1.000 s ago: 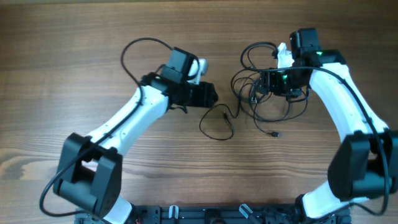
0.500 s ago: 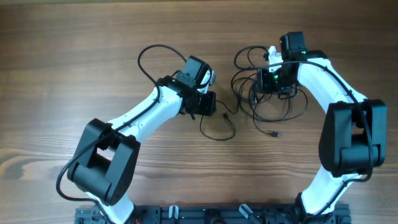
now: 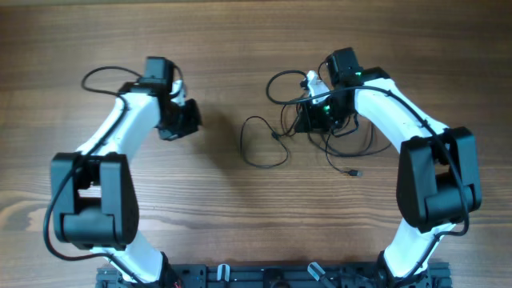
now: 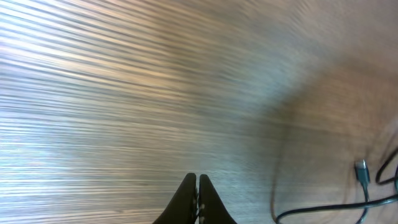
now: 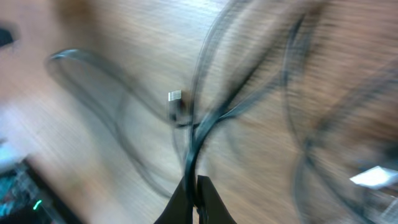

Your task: Untangle cables

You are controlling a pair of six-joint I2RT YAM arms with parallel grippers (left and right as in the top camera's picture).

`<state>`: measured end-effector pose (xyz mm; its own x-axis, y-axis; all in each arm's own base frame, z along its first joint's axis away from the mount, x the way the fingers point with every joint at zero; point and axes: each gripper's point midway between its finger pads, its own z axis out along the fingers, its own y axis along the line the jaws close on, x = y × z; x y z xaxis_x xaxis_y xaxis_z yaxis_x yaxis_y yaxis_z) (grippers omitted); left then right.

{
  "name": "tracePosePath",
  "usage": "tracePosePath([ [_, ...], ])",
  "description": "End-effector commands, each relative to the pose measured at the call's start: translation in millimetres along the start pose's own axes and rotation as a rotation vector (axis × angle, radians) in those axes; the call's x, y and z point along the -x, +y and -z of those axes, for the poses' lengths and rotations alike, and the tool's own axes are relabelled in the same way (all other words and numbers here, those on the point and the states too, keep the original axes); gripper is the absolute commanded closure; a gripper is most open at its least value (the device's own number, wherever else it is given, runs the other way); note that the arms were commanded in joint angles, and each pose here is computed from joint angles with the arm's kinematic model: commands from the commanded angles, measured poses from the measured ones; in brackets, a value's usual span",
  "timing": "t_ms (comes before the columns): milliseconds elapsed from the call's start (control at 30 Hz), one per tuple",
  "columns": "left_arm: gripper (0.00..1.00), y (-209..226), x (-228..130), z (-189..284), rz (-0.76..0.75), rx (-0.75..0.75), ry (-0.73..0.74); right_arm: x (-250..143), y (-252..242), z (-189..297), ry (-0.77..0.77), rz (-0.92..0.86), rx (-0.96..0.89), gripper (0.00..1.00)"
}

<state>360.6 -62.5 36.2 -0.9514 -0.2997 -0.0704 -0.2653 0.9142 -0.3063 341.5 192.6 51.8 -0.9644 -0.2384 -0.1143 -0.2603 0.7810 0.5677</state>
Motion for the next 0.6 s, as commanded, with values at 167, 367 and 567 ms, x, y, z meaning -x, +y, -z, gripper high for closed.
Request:
tracePosePath([
  [167, 0.95, -5, 6, 21, 0.045, -0.133, -0.012, -29, 126, -38, 0.084, 0.358, 0.335, 0.96],
  [367, 0.7, -15, 2, 22, 0.04, -0.182, 0.006, -13, 73, -47, 0.032, 0.19, -0.091, 0.67],
  [567, 0.36, -67, -13, 20, -0.123, -0.324, 0.035, 28, 26, 66, -0.263, 0.0, -0.328, 0.03],
])
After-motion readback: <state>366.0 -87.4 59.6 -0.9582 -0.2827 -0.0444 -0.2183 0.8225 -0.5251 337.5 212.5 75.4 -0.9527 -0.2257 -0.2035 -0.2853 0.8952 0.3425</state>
